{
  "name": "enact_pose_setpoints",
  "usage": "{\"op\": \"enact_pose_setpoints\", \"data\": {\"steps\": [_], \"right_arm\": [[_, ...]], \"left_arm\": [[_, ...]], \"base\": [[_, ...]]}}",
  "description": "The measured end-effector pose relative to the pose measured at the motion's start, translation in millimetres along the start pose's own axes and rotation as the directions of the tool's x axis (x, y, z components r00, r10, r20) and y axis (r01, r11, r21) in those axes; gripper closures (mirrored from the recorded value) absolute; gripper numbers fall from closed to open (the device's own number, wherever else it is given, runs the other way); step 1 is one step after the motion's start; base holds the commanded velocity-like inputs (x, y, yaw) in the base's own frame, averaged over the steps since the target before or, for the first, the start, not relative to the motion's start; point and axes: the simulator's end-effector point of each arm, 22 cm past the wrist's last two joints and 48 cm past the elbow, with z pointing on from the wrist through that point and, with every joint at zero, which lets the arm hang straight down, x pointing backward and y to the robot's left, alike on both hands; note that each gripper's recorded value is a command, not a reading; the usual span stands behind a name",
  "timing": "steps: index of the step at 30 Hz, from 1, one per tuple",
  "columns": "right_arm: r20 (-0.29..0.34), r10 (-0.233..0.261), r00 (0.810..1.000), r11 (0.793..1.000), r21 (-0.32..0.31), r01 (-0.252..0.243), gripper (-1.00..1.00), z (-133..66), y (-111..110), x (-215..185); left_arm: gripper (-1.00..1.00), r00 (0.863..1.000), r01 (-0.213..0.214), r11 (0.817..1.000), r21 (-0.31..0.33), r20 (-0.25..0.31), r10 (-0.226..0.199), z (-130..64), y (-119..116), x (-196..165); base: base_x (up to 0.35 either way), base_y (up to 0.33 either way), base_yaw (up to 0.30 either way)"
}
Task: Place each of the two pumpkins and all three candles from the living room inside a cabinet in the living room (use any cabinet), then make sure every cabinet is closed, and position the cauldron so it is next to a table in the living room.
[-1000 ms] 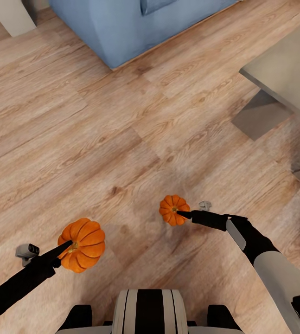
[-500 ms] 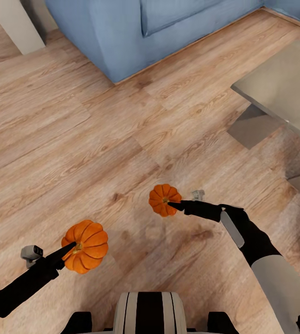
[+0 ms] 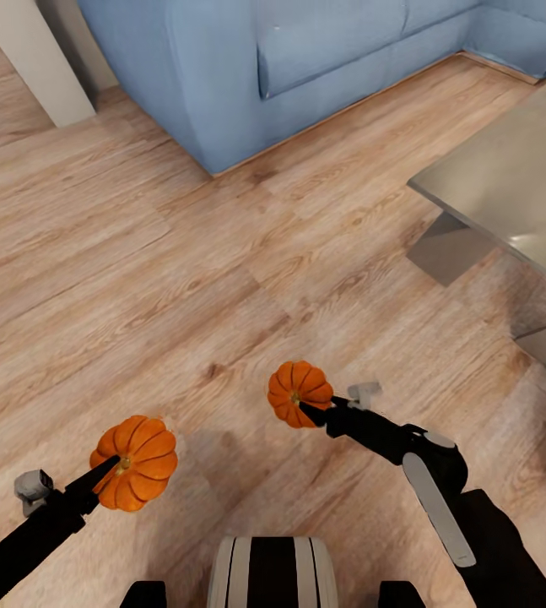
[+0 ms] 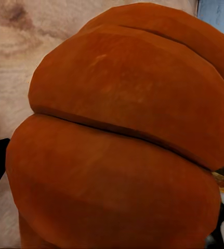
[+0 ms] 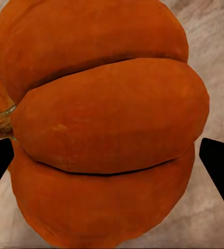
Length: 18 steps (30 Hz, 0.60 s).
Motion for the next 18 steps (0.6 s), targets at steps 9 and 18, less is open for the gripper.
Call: {"op": "enact_pose_setpoints", "data": {"steps": [9,18], "right_arm": [[0.015,-0.002,1.0,1.0,0.012,0.002,1.0,-18.2,6.7,5.9],[0.05,-0.029,0.998,0.999,-0.011,0.03,1.0,-27.4,24.4,-13.1]], "left_arm": [[1.0,1.0,0.022,1.0,-0.017,0.017,-0.022,-16.1,3.5,11.8],[1.0,1.0,-0.003,1.0,-0.001,0.028,0.003,-18.6,-8.3,9.8]], "base": [[0.0,0.0,0.0],[0.0,0.0,0.0]]}}
